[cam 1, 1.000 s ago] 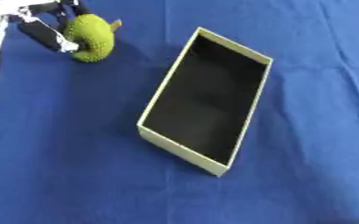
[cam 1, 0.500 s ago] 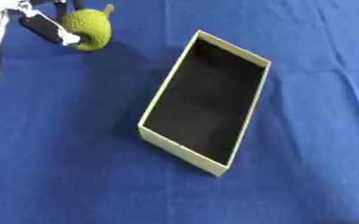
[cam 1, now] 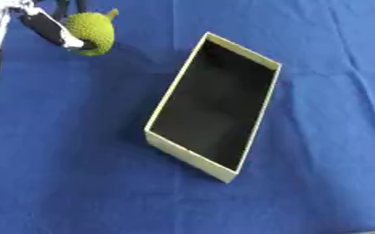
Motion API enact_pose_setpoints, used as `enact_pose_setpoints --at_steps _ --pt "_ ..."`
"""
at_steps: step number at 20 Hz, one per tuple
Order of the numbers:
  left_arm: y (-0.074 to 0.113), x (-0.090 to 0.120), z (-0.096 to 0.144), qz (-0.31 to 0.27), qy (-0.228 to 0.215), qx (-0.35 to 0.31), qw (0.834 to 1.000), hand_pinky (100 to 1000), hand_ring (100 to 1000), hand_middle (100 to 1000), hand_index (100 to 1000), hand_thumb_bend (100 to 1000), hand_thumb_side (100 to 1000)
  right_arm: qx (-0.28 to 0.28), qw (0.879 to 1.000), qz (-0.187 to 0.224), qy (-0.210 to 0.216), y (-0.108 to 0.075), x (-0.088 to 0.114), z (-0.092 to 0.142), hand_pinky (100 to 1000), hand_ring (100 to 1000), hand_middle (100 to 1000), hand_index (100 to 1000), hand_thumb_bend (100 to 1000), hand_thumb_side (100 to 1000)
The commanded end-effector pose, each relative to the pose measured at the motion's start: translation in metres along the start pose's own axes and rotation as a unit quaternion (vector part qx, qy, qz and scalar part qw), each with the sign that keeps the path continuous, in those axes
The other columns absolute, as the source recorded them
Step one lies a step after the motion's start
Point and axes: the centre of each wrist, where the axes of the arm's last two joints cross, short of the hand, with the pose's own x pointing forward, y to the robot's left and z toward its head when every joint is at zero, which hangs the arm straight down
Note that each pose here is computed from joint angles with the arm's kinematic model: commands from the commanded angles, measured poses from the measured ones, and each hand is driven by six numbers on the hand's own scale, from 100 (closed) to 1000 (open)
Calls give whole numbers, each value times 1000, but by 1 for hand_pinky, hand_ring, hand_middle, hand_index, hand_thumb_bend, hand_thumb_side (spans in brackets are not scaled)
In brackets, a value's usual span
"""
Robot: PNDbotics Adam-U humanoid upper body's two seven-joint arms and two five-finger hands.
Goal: Pick up objects on the table and place them in the box.
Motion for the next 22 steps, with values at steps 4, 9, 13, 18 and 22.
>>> enact_pose_setpoints --at_steps 4,9,13,18,22 --pt "33 28 3 -43 -57 38 997 532 275 539 465 587 100 -1 1000 8 -14 -6 5 -6 779 716 617 797 100 560" --pt "39 54 -1 -76 -107 41 991 548 311 569 501 569 100 1 1000 8 -16 -6 5 -7 779 717 618 797 100 559" --pt "38 68 -3 -87 -135 42 986 547 313 569 502 550 100 2 1000 8 -15 -6 5 -7 779 717 618 797 100 556" --pt "39 72 -3 -87 -140 42 985 549 314 568 504 546 100 1 1000 9 -16 -6 6 -7 779 718 621 797 100 533" --pt "25 117 -20 -101 -234 39 966 552 321 561 506 541 100 -4 1000 17 -24 -11 7 -11 778 718 621 797 100 526"
